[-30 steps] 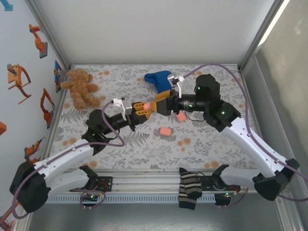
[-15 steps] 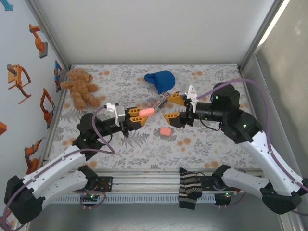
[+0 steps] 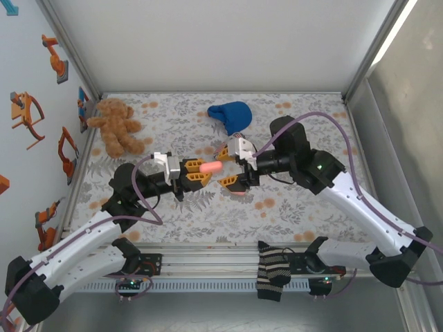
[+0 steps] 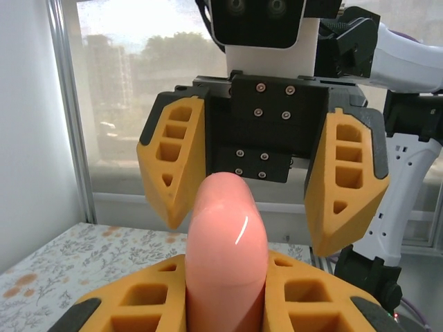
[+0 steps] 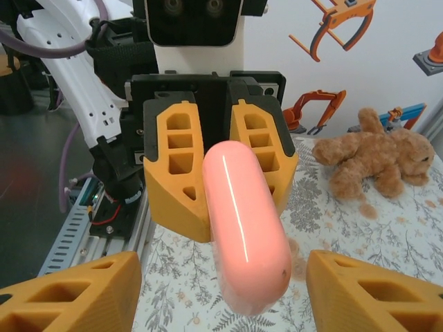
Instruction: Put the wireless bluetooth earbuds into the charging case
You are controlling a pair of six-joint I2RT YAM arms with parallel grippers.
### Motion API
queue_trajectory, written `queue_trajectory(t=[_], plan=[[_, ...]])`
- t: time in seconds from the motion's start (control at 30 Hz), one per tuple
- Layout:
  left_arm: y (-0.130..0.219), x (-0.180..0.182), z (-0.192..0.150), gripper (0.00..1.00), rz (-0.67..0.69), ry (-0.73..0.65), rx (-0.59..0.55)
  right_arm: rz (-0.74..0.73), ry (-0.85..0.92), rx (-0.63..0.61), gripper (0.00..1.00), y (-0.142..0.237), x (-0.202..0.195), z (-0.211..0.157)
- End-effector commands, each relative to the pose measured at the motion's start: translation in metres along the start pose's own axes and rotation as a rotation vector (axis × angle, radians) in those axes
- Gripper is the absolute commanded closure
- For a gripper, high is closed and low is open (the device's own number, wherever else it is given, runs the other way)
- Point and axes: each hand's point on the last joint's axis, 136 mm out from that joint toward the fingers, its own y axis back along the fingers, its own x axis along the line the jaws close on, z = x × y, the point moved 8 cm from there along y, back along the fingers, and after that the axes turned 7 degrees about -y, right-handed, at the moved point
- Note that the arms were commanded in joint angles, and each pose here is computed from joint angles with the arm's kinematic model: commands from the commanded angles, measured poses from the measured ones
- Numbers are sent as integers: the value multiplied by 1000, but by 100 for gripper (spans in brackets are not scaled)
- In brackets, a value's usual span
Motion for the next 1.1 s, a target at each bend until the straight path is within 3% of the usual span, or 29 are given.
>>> queue_trajectory(t=[0.0, 0.43, 0.7, 0.77, 0.87, 0.93, 1.07], plan=[[3, -3, 19, 100, -20, -67, -50, 18, 69, -46, 41, 1, 3, 17], [3, -3, 18, 100, -17, -73, -40, 13, 48, -52, 62, -2, 1, 18], [2, -2, 16, 99, -12, -67, -34, 11, 5, -50, 80, -4, -1, 17], [2, -2, 16, 94, -8, -68, -34, 2, -6, -44, 83, -4, -2, 16], [3, -1, 15, 79, 11, -71, -26, -23, -29, -27, 85, -4, -4, 12], [5, 0, 13, 63, 24, -69, -8, -51, -51, -9, 86, -5, -7, 9], [10, 1, 5, 47, 88, -63, 52, -97, -104, 23, 88, -7, -12, 0]])
